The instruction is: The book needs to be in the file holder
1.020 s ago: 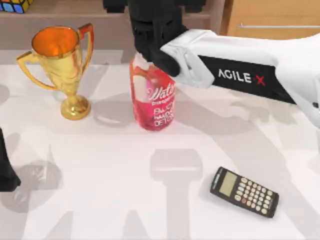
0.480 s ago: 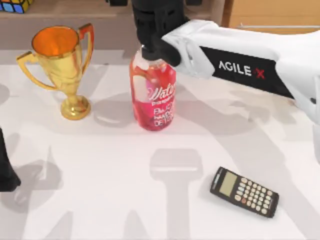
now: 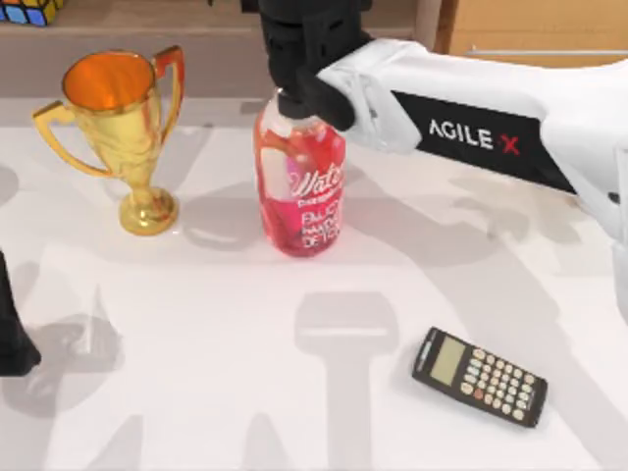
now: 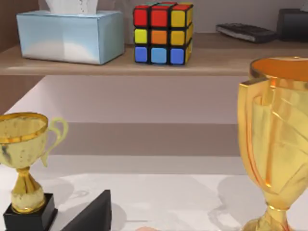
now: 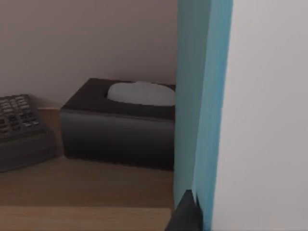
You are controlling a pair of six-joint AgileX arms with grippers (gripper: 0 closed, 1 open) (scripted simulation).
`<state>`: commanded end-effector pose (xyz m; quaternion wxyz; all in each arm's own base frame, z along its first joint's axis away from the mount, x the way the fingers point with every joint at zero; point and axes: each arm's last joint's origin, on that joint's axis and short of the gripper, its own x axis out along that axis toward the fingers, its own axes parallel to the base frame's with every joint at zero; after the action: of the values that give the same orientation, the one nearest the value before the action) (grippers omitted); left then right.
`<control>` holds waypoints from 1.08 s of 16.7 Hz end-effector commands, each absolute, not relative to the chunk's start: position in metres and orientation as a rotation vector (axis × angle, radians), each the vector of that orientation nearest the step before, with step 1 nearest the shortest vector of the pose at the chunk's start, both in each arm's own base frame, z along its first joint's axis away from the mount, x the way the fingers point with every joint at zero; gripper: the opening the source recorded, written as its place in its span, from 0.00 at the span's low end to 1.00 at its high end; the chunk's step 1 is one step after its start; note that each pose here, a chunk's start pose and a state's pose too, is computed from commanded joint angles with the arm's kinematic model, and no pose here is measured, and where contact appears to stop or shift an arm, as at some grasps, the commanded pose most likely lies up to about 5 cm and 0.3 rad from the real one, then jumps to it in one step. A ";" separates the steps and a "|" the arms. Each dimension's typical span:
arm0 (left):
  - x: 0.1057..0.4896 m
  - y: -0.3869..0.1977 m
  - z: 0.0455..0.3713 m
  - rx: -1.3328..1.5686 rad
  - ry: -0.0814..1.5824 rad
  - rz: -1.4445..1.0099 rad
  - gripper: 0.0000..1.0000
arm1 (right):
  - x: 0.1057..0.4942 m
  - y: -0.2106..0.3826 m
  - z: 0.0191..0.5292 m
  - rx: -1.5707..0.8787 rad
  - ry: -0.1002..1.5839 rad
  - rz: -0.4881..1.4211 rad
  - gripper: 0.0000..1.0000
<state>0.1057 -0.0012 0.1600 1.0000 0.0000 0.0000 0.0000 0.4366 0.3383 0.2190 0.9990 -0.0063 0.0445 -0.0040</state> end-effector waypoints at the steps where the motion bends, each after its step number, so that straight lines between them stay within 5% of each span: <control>1: 0.106 -0.001 0.160 0.000 0.000 0.000 1.00 | 0.437 0.338 0.219 -0.013 0.089 -0.008 0.17; 4: 0.106 -0.001 0.160 0.000 0.000 0.000 1.00 | 0.437 0.338 0.219 -0.013 0.089 -0.008 0.00; 18: 0.106 -0.001 0.160 0.000 0.000 0.000 1.00 | 0.439 0.345 0.219 0.005 0.041 0.001 0.00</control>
<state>0.1057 -0.0012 0.1600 1.0000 0.0000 0.0000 0.0000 0.4389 0.3449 0.2191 0.9998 0.0027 0.0205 0.0003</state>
